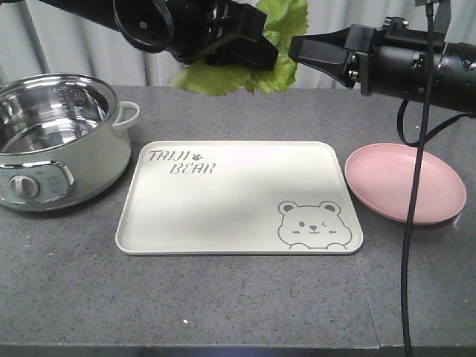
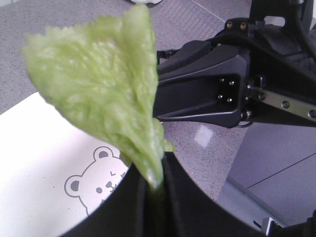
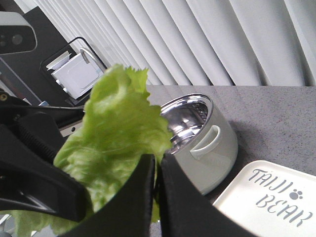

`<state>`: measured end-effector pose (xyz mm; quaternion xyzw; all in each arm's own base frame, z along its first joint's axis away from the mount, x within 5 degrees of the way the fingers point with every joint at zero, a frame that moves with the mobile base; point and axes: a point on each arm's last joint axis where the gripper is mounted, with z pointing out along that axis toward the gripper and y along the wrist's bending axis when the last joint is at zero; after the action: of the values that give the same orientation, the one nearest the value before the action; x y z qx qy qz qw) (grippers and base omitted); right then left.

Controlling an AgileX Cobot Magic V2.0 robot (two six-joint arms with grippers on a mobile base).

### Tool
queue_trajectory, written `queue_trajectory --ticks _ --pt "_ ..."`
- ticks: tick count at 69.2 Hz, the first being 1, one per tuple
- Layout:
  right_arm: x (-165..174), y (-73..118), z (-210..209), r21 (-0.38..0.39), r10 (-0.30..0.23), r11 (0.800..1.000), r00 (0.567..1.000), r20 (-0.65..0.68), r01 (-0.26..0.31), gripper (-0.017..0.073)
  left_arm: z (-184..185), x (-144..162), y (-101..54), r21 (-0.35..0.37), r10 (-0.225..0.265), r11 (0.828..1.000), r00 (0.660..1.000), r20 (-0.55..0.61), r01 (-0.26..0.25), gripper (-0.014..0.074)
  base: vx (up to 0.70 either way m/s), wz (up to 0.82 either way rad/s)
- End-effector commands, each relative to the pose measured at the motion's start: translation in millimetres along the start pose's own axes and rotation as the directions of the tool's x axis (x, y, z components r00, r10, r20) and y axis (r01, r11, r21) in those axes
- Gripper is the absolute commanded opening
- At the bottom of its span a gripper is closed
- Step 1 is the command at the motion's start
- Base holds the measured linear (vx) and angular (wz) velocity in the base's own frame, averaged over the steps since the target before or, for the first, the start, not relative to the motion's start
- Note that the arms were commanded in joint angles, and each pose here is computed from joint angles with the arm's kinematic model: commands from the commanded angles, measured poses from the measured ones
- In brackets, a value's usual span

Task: Transfer vegetables to tray and serve
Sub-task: 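Hand the lettuce leaf from the left gripper to the right gripper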

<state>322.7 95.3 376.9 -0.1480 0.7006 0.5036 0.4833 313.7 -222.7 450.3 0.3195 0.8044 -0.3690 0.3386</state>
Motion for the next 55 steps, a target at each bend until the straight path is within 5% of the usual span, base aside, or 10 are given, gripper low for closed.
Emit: queue_trajectory --ticks 1,23,37,55 --pt "-21.1 27.5 -6.7 -0.12 0.015 0.993 0.993 0.115 -0.001 -0.001 -22.1 -13.2 -18.5 0.012 0.025 1.0 0.993 0.113 -0.027 0.0084 0.0 0.0" --pt "-19.6 31.5 -7.1 -0.163 0.012 0.987 0.995 0.099 0.004 -0.001 -22.0 -12.0 -18.8 0.016 0.018 1.0 0.995 0.1 -0.02 0.0401 0.0 0.0" --pt "-20.0 30.4 -7.0 -0.15 0.006 0.989 0.995 0.104 0.01 -0.0008 -21.9 -9.1 -18.3 0.014 0.024 1.0 0.997 0.068 -0.025 0.0419 0.0 0.0" --pt "-22.4 24.1 -6.5 -0.082 0.003 0.997 0.992 0.13 0.008 -0.0006 -23.3 -4.7 -9.5 -0.091 0.013 0.996 1.0 0.019 -0.011 0.0419 0.0 0.0"
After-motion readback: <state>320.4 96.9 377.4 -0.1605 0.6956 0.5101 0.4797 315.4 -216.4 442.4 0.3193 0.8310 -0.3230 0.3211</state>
